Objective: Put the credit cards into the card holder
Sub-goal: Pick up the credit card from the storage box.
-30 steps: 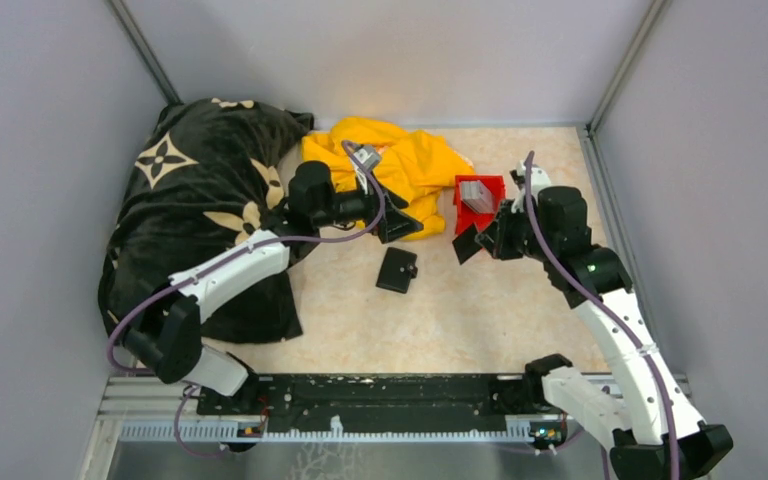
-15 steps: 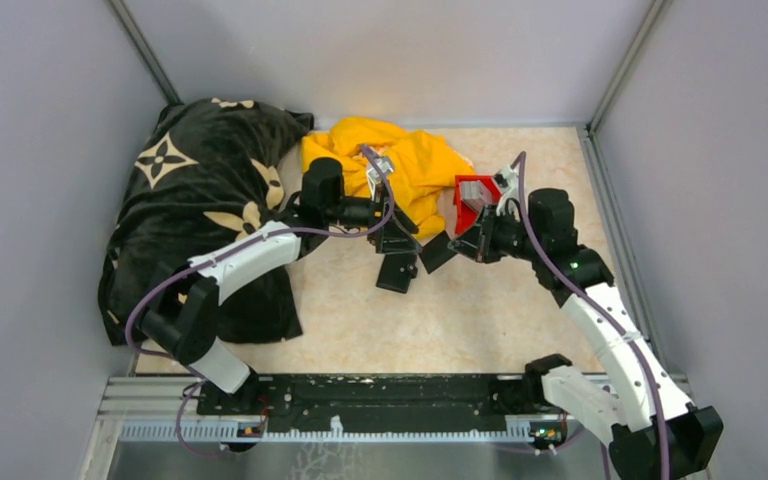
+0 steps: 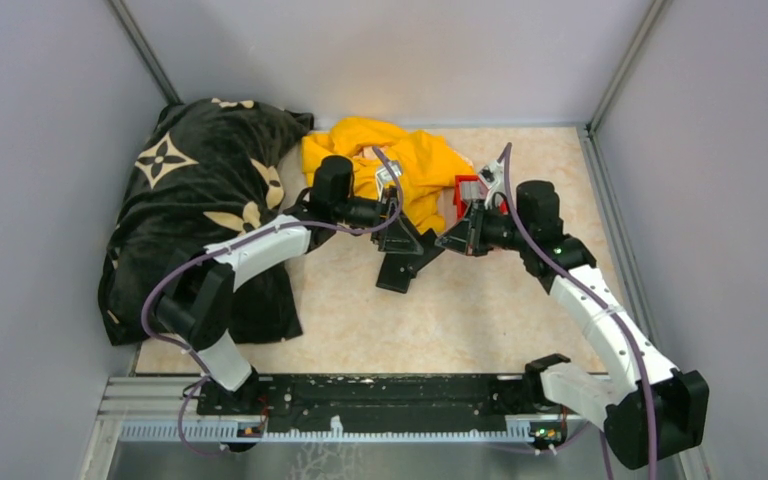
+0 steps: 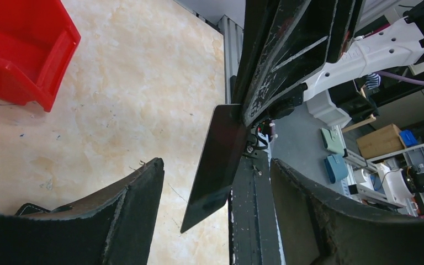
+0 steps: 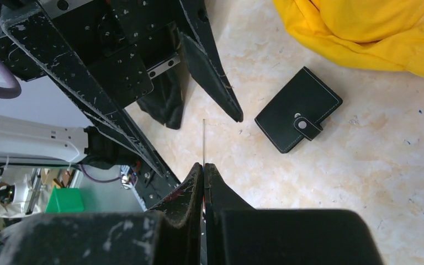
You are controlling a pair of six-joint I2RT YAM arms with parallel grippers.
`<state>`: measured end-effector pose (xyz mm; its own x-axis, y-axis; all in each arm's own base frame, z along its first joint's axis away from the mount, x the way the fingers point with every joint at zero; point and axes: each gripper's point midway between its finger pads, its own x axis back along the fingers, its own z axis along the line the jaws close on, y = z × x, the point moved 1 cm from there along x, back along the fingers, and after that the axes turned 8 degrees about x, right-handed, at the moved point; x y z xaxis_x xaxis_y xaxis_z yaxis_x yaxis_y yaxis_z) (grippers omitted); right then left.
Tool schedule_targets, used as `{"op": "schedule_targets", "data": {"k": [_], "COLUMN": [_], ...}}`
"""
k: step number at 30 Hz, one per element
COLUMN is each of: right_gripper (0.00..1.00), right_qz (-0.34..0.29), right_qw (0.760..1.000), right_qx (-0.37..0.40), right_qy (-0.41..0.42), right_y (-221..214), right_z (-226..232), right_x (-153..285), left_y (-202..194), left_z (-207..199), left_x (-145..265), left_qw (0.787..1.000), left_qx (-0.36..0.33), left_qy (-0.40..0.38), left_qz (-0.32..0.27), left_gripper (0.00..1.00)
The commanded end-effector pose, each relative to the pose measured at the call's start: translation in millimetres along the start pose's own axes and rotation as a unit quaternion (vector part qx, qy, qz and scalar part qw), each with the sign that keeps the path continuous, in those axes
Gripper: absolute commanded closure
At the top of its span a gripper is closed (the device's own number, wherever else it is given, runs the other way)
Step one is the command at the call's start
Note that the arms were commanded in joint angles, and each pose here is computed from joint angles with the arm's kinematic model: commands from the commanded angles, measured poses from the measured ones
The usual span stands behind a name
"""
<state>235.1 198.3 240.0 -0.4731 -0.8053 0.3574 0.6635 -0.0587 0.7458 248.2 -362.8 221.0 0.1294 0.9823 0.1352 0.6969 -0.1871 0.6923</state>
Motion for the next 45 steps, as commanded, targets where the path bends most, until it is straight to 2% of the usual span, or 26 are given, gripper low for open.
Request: {"op": "schedule_targets", "data": {"k": [1, 4, 7, 9, 12, 14, 19, 23, 26, 31, 34, 45], "right_gripper": [1.00, 1.00, 1.00, 1.00, 1.00, 1.00, 0.98, 0.73, 0.61, 0.56, 0.56, 0.56], "right_qz": [-0.014, -0.007, -0.004, -0.004, -0.002, -0.001, -0.004, -0.031, -0.060, -0.098, -0.099, -0.120], "right_qw": [0.999, 0.999, 0.999, 0.999, 0.999, 0.999, 0.999, 0.999, 0.997, 0.993, 0.993, 0.993], "right_qx": [0.021, 0.017, 0.016, 0.016, 0.016, 0.016, 0.020, 0.035, 0.047, 0.044, 0.032, -0.003], "right_qy": [0.032, 0.031, 0.034, 0.036, 0.037, 0.038, 0.029, 0.002, -0.022, -0.048, -0.053, -0.019], "right_y": [14.6, 13.3, 14.5, 16.6, 19.2, 21.6, 25.6, 32.3, 37.3, 37.0, 29.9, 14.2], "right_z": [9.0, 4.1, 2.9, 2.3, 1.1, 0.1, -5.5, -10.7, -14.8, -23.5, -29.6, -29.6], "right_x": [-6.4, -12.1, -15.5, -17.6, -20.8, -23.1, -27.7, -23.7, -17.6, -13.9, -17.2, -33.4], "left_y": [4.4, 2.4, 0.8, -0.1, -2.2, -3.4, -0.8, 9.2, 16.3, 22.6, 26.2, 31.1], "left_z": [-6.6, -6.0, -3.6, -0.6, 2.6, 4.5, 9.4, 23.9, 30.7, 36.6, 33.0, 29.3], "left_x": [-1.3, -2.1, -1.2, 0.2, 2.4, 3.7, 9.8, 19.1, 25.9, 31.8, 34.7, 34.5], "left_qw": [0.999, 0.999, 0.999, 0.999, 0.999, 0.999, 1.000, 0.999, 0.995, 0.983, 0.976, 0.963], "left_qx": [-0.021, -0.019, -0.017, -0.017, -0.013, -0.008, -0.006, 0.007, 0.023, 0.059, 0.075, 0.123], "left_qy": [-0.029, -0.034, -0.032, -0.028, -0.027, -0.028, -0.018, 0.028, 0.053, 0.083, 0.077, 0.037], "left_qz": [0.015, 0.020, 0.024, 0.024, 0.025, 0.026, 0.013, -0.035, -0.083, -0.155, -0.189, -0.236], "left_gripper": [0.29, 0.47, 0.74, 0.87, 0.92, 1.00, 1.00, 1.00, 1.00, 1.00, 1.00, 1.00]}}
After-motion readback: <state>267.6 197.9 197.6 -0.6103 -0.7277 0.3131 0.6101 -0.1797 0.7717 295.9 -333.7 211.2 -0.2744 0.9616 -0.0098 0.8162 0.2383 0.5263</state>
